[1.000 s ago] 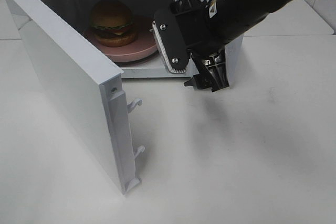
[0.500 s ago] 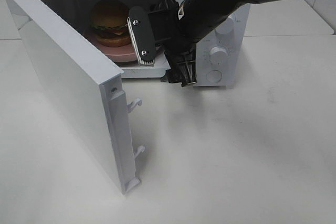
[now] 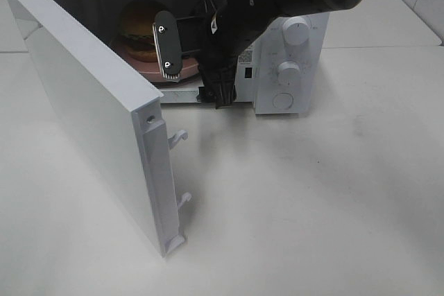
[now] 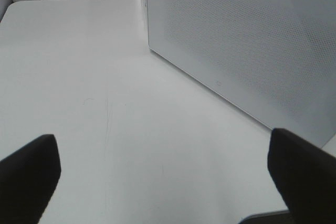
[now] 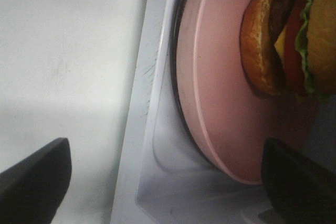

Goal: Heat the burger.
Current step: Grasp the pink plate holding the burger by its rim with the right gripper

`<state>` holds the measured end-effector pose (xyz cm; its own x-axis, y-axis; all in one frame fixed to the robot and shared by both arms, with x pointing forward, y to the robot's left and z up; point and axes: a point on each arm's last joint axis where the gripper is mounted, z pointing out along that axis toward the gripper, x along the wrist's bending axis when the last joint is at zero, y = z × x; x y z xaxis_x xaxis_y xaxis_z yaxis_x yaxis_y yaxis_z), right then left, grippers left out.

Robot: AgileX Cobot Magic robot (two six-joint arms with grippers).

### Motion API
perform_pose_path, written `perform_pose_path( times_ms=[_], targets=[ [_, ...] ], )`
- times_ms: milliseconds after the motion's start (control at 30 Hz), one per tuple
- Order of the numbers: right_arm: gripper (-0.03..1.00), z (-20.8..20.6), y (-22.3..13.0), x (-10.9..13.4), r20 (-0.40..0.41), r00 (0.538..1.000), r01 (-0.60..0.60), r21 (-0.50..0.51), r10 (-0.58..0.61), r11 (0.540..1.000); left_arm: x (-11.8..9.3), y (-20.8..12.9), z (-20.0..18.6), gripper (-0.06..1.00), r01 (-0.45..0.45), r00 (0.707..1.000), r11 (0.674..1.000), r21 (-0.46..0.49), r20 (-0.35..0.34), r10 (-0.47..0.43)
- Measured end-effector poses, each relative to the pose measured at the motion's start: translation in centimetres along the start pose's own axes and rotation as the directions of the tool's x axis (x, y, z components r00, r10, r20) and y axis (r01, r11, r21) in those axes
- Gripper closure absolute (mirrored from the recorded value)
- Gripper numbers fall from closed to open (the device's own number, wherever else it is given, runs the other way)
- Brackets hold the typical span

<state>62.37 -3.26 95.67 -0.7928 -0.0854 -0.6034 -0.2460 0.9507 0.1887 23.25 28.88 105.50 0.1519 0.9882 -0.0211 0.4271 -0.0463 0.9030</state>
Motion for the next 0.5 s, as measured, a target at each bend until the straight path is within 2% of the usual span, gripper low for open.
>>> perform_pose_path(
  times_ms=[500],
  targets=[
    [0.07,3.9,0.7,-1.2,-0.002,1.0,-0.023,0.015,0.024,1.0,0.0,0.0,0.0,-0.05,0.0,1.0,1.0,0.0,0.0,0.0]
  ],
)
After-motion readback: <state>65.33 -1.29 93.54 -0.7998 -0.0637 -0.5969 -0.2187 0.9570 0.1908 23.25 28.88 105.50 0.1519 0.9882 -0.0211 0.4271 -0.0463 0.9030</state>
